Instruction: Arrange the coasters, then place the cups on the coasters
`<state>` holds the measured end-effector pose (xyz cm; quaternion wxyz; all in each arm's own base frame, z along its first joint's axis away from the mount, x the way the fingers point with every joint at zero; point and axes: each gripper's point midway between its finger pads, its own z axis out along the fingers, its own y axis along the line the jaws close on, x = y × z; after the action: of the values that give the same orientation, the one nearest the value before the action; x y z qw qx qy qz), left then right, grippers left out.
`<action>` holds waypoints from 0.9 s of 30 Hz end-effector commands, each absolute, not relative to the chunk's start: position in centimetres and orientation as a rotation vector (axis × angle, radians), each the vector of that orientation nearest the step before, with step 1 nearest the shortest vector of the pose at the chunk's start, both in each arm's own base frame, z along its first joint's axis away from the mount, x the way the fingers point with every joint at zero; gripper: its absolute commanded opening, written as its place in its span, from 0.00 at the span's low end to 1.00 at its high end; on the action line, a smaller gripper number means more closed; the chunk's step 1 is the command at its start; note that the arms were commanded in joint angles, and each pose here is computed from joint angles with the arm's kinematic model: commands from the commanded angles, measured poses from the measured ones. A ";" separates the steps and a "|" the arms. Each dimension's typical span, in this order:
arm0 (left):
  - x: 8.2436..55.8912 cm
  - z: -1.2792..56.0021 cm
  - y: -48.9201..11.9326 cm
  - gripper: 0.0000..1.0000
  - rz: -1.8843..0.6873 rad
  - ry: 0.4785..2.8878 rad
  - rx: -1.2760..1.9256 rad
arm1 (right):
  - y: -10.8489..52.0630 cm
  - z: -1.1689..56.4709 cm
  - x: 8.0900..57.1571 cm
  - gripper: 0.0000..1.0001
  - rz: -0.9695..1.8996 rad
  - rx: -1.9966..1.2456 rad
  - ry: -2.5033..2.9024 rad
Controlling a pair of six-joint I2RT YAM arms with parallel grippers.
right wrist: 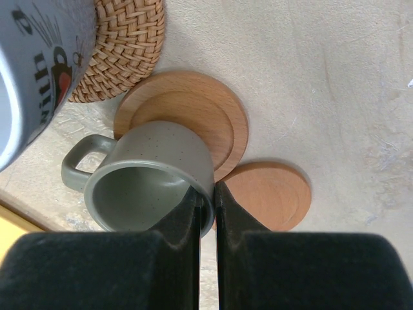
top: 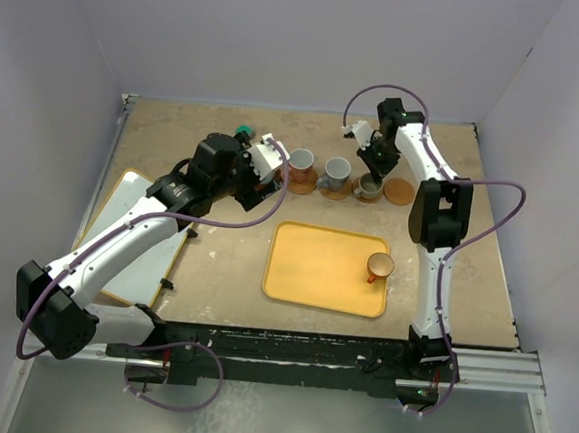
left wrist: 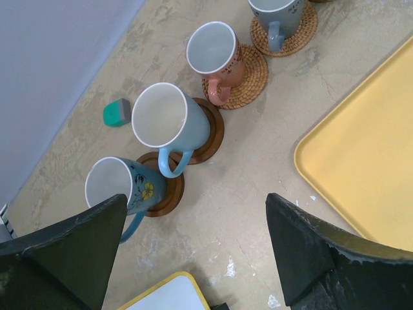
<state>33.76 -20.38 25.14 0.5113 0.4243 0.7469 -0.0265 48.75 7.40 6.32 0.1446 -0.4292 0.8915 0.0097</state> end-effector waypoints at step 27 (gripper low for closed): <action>34.3 26.6 -20.9 0.85 -0.093 1.744 1.001 | 7.0 7.0 50.3 0.12 -0.043 -1.276 2.523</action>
<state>33.67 -20.55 25.12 0.5108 0.4270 0.7455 -0.0312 49.58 7.40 6.05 0.1470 -0.4374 0.8872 0.0053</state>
